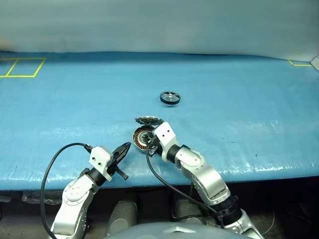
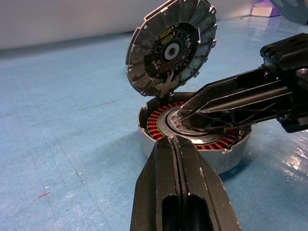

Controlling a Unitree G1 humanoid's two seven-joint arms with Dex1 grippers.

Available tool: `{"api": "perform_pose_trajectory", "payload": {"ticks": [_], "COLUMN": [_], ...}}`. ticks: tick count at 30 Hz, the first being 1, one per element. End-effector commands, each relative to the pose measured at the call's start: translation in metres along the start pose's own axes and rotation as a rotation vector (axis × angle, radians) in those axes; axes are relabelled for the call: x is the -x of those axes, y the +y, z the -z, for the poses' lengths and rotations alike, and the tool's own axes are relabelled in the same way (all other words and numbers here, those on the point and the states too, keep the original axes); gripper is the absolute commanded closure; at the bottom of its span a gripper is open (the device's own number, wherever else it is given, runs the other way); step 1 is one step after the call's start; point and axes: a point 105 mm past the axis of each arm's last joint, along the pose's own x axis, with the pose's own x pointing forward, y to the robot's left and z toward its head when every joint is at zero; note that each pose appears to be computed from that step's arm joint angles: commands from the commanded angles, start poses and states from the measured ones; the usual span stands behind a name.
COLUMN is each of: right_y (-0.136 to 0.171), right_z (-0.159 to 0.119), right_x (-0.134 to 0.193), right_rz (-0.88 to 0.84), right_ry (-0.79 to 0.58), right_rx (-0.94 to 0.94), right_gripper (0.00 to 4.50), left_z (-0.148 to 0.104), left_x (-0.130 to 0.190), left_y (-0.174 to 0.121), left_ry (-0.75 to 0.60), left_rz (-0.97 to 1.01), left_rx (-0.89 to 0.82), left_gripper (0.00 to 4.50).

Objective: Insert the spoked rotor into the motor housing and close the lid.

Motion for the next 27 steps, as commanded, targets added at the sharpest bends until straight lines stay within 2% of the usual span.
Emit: {"api": "perform_pose_trajectory", "payload": {"ticks": [1,16,22,27], "right_y": [0.000,0.004,0.005,0.011], "right_z": [-0.016,-0.003,-0.010,-0.031], "right_x": [0.003,-0.002,0.005,0.022], "right_rz": [0.002,-0.008,-0.018,-0.062], "right_ry": [-0.052,-0.010,-0.025,-0.085], "right_rx": [0.016,0.010,0.003,-0.034], "right_gripper": [3.83,3.83,1.88,1.88], "left_z": [-0.004,-0.002,-0.002,-0.001], "left_x": [-0.001,0.000,0.000,0.000], "left_y": [-0.003,-0.004,-0.003,-0.004], "left_ry": [-0.019,-0.006,-0.004,0.000], "left_rz": [0.019,0.023,0.023,0.024], "left_rx": [-0.002,-0.003,-0.004,0.000], "left_gripper": [4.50,4.50,4.50,4.50]}}
